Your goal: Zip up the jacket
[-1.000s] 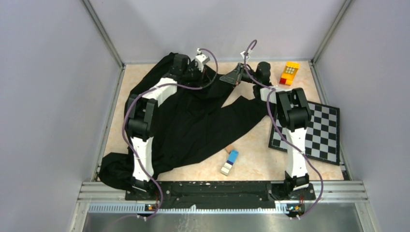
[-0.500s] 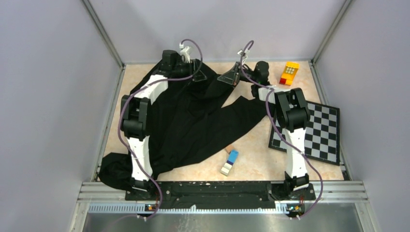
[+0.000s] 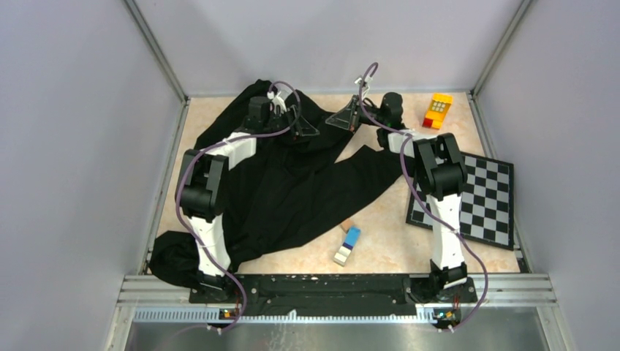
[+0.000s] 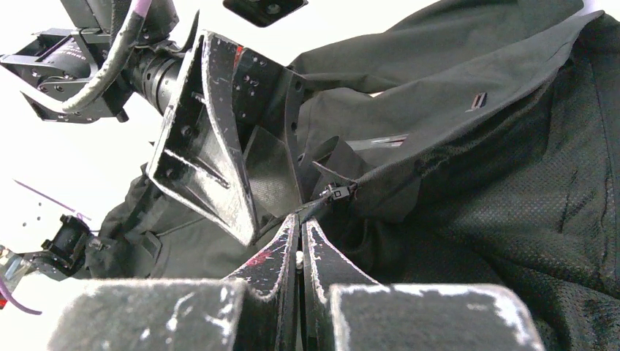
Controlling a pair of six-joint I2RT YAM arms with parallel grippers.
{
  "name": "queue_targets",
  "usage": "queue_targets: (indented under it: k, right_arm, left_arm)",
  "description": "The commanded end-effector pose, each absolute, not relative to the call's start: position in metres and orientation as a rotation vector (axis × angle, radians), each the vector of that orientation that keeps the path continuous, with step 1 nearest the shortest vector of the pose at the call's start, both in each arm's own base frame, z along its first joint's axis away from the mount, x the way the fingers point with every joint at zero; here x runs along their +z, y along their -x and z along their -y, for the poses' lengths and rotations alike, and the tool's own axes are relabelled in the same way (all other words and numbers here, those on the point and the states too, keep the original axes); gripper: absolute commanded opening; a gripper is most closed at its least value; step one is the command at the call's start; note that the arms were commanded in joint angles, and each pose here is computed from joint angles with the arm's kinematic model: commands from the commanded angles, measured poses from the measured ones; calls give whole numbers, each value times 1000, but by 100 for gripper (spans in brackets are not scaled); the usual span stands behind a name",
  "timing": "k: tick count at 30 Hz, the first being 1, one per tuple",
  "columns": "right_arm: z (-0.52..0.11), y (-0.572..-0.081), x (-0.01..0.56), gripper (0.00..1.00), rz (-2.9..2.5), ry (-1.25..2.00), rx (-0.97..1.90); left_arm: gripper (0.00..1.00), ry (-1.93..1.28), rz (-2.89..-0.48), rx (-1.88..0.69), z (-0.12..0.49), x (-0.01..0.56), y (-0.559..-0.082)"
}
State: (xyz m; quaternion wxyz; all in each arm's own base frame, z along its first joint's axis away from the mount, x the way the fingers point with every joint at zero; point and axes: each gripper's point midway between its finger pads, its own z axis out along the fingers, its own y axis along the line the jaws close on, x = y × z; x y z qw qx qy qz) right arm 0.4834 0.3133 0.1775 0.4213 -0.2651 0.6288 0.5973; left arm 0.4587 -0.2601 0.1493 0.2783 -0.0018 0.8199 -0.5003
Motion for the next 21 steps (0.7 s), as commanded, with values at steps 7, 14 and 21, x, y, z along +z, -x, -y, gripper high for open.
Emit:
queue_targets:
  k: [7, 14, 21]
  right_arm:
    - [-319, -475, 231, 0, -1429, 750, 1437]
    - [-319, -474, 232, 0, -1423, 751, 1437]
    - [-320, -473, 230, 0, -1427, 747, 1441]
  left_arm:
    - [62, 203, -2057, -1437, 257, 191, -479]
    - [62, 334, -2033, -1557, 262, 189, -482]
    - [49, 378, -2012, -1611, 266, 186, -487]
